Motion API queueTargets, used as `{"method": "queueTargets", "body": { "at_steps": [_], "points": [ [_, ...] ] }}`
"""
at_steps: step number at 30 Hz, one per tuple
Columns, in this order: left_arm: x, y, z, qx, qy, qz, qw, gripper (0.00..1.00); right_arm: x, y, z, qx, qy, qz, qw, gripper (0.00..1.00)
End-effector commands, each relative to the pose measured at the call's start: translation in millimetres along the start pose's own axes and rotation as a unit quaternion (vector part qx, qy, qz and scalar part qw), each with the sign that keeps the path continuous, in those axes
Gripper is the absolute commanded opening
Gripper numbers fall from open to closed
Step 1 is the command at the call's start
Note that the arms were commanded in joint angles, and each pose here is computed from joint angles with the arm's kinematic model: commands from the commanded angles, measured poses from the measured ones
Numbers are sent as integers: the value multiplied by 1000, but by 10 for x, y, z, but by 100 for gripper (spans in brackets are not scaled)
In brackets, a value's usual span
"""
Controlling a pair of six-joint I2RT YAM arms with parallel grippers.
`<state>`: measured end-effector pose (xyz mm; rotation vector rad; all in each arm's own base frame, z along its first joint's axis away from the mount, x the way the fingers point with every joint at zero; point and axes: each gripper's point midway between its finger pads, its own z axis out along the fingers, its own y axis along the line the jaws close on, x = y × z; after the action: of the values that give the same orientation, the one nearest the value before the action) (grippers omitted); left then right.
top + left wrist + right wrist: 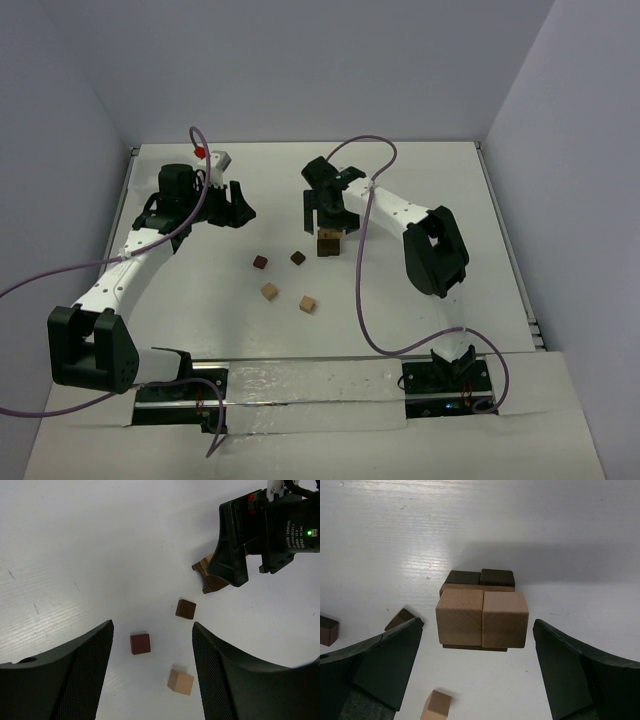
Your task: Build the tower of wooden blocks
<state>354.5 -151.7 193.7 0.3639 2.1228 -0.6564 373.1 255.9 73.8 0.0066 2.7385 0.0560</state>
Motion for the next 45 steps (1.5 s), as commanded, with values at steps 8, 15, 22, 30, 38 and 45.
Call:
{"method": "queueTargets", "body": {
  "at_steps": [8, 15, 22, 30, 38, 45],
  "points": [
    [-145, -35, -14, 13, -26, 7, 1000, 71, -108, 78, -30, -16, -7, 9, 1000, 98],
    [-153, -37, -14, 13, -26, 8, 1000, 71, -102, 63, 32, -6, -6, 8, 1000, 98],
    [-154, -33, -24, 12, -26, 9, 1000, 71, -105, 77, 55, -5, -5, 8, 1000, 97],
    [-147, -33, -21, 14, -26, 7, 1000, 70, -95, 100, 24, -12, -5, 7, 1000, 95],
    [-150, -34, -19, 14, -27, 7, 1000, 71, -83, 130, -3, -17, -5, 3, 1000, 96],
    [-137, -30, -16, 14, -26, 6, 1000, 71, -77, 159, -14, -23, -4, 1, 1000, 96]
  ]
}}
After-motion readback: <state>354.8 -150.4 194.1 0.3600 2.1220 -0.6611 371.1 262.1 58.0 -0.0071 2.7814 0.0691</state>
